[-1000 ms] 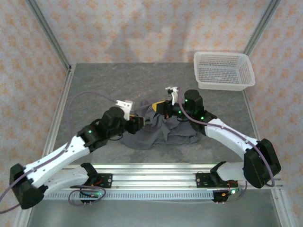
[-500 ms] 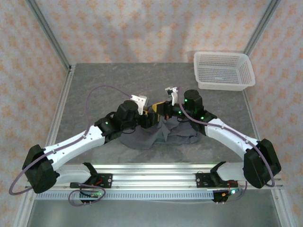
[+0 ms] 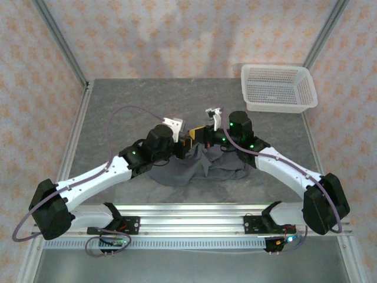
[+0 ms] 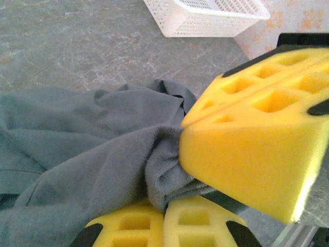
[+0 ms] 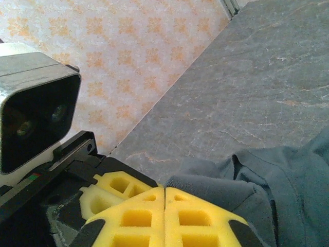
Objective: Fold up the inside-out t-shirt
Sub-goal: Turn the T-shirt inside out at the center of the table.
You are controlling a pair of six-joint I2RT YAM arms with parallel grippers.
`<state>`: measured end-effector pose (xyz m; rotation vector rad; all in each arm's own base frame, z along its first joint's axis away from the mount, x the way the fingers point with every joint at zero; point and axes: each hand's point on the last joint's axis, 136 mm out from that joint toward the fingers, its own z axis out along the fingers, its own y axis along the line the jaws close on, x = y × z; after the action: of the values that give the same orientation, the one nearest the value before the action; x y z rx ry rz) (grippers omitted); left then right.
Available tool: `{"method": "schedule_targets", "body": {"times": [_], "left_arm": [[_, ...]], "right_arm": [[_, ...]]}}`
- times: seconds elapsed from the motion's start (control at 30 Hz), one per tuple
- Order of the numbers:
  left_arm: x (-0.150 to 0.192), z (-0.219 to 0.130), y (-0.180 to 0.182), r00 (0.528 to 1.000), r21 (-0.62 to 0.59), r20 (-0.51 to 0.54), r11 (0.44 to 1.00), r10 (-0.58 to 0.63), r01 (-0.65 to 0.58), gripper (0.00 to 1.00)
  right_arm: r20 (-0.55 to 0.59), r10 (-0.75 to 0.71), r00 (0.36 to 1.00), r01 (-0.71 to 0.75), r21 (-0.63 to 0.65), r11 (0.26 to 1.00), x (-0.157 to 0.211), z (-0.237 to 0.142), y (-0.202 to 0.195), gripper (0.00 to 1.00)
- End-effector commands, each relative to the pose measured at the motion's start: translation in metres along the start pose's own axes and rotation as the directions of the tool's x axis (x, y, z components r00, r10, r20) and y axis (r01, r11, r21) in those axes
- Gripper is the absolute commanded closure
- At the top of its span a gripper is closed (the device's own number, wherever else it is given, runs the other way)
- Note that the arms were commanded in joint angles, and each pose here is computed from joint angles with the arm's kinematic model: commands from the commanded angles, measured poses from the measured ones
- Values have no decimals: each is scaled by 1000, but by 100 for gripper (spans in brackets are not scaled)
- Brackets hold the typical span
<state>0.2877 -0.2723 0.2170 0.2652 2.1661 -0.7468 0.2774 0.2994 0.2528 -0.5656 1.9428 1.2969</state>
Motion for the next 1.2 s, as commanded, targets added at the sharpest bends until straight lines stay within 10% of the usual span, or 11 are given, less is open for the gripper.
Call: {"method": "schedule_targets", "body": {"times": [0.0,0.23,0.43,0.6,0.83,1.17], "left_arm": [[-21,-17,-3,998,8,55,1000,-27,27,100],[-70,-68,-45,945,326,52,900,-321,288,100],[-74,-64,-29,900,305,17,860,-436,410,100],[-73,-59,-24,891,302,16,852,-453,428,100],[-80,-60,-33,893,337,4,841,-450,423,100],[-85,-65,-42,901,363,-18,837,-434,410,100]], "right_arm": [[42,-52,998,49,68,996,-13,-7,-3,100],[-41,-62,997,73,347,935,25,-6,-80,98],[48,-136,990,119,259,959,3,-30,-36,68],[191,-333,923,288,228,930,0,-69,9,65],[131,-510,850,478,216,852,20,-43,31,41],[50,-485,873,478,109,872,16,13,25,68]]}}
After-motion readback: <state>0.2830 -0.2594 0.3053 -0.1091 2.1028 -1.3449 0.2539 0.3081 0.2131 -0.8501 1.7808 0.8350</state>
